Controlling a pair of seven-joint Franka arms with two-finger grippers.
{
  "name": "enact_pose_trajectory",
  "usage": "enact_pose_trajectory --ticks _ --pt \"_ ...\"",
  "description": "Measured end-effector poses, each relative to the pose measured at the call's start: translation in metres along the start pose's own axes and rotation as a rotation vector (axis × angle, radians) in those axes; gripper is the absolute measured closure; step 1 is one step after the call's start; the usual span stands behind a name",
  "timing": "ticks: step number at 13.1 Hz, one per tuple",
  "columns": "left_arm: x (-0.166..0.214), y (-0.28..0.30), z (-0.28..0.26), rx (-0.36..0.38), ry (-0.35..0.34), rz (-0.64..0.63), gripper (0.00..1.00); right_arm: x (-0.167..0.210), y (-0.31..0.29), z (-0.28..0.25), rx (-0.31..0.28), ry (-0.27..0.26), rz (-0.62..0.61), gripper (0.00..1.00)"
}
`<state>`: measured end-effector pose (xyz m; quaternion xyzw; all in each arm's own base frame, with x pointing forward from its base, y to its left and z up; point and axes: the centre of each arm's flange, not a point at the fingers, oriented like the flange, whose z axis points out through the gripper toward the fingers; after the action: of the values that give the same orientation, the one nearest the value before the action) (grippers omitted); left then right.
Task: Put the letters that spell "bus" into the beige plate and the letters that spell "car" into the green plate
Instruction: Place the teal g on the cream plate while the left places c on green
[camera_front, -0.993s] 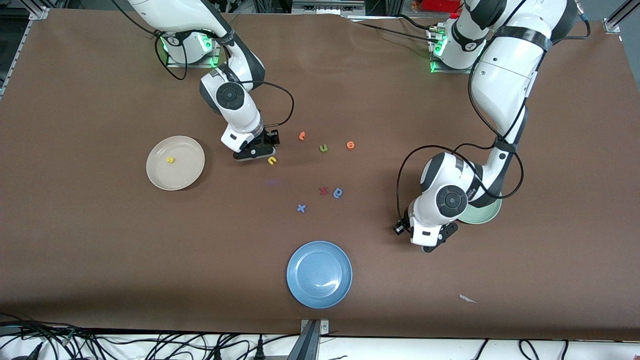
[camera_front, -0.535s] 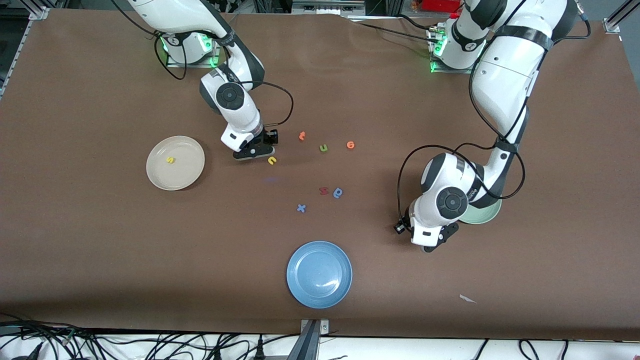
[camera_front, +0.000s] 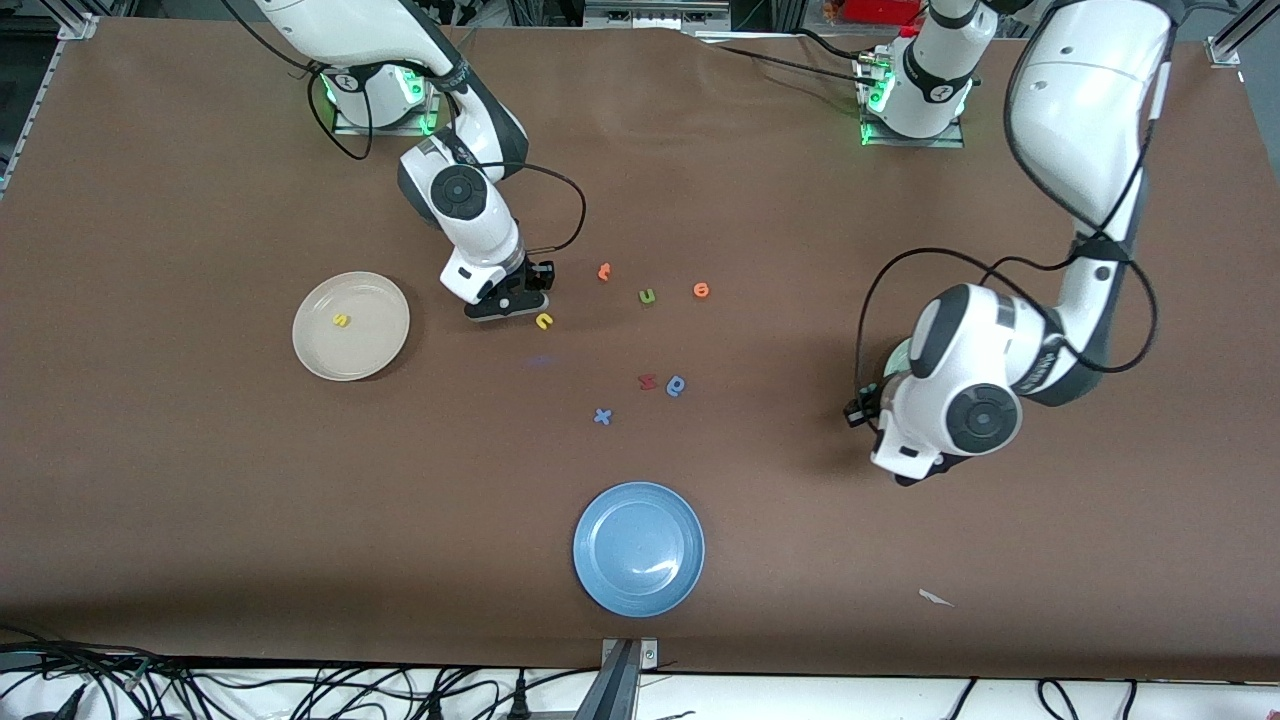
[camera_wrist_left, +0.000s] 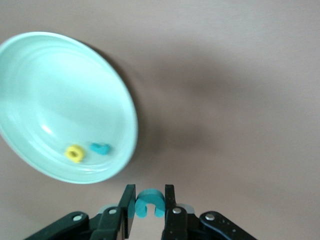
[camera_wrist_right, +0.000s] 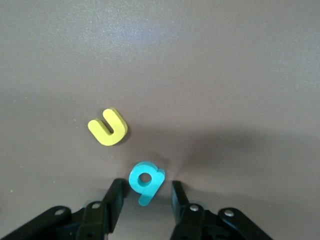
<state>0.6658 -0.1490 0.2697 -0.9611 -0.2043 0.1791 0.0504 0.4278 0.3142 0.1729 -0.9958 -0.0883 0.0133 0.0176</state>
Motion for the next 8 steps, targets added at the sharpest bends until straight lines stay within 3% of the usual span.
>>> enact_pose_trajectory --ticks 5,8 --pt "0.036 -0.078 0.042 0.037 -0.086 0.127 0.73 0.0 0.0 0.0 -0.001 0.002 -0.001 0.61" --pt "0.053 -0.105 0.064 0.013 -0.052 0.153 0.73 0.0 -0.001 -0.002 0.0 0.005 -0.005 0.69"
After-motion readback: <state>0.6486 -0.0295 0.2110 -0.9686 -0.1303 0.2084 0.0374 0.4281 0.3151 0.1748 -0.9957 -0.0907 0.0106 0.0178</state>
